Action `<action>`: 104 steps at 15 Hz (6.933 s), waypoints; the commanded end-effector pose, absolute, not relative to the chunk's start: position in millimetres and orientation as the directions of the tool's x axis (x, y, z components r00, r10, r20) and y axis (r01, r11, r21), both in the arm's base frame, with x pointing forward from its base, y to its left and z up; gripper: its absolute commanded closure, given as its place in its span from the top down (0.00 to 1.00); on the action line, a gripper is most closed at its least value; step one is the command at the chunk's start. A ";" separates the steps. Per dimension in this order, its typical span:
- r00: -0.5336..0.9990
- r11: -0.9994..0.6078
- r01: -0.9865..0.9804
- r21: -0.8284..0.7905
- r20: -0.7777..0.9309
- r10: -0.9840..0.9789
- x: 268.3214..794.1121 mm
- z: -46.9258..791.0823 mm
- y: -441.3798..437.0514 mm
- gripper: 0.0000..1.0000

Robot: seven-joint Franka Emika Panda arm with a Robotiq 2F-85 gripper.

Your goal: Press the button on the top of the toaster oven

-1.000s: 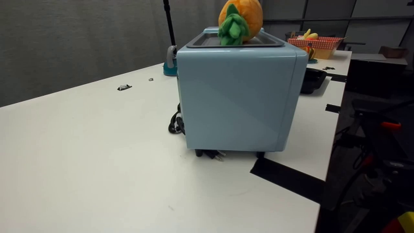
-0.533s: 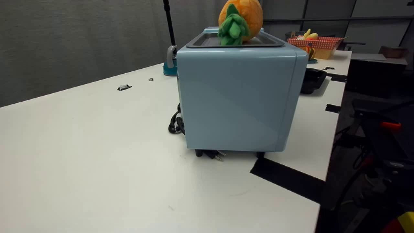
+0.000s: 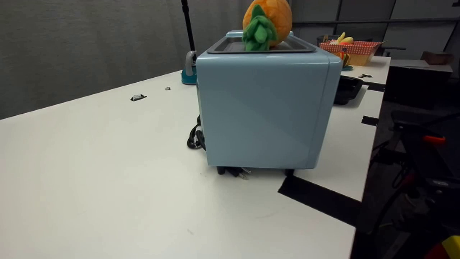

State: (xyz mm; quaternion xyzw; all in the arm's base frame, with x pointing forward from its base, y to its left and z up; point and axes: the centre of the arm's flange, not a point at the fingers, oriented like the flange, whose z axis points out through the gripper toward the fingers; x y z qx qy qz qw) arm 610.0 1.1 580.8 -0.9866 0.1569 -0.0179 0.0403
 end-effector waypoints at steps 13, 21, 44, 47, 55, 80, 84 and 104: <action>0.938 -0.937 -0.344 -0.054 0.030 -0.346 618.6 561.4 -15.1 1.00; 0.902 -0.903 -0.427 0.047 0.085 -0.422 638.5 520.4 -79.7 1.00; 0.893 -0.891 -0.439 0.115 -0.056 -0.447 593.5 447.5 -84.6 1.00; 0.897 -0.898 -0.434 0.075 -0.050 -0.438 592.5 450.1 -72.0 1.00; 0.909 -0.909 -0.416 0.025 0.044 -0.415 601.4 453.6 -55.1 1.00; 0.902 -0.903 -0.429 0.029 0.063 -0.427 627.9 453.6 -76.3 0.07; 0.899 -0.899 -0.436 0.041 0.057 -0.434 631.7 441.5 -78.3 0.00; 0.905 -0.898 -0.424 0.119 0.021 -0.425 617.6 412.4 -98.0 0.00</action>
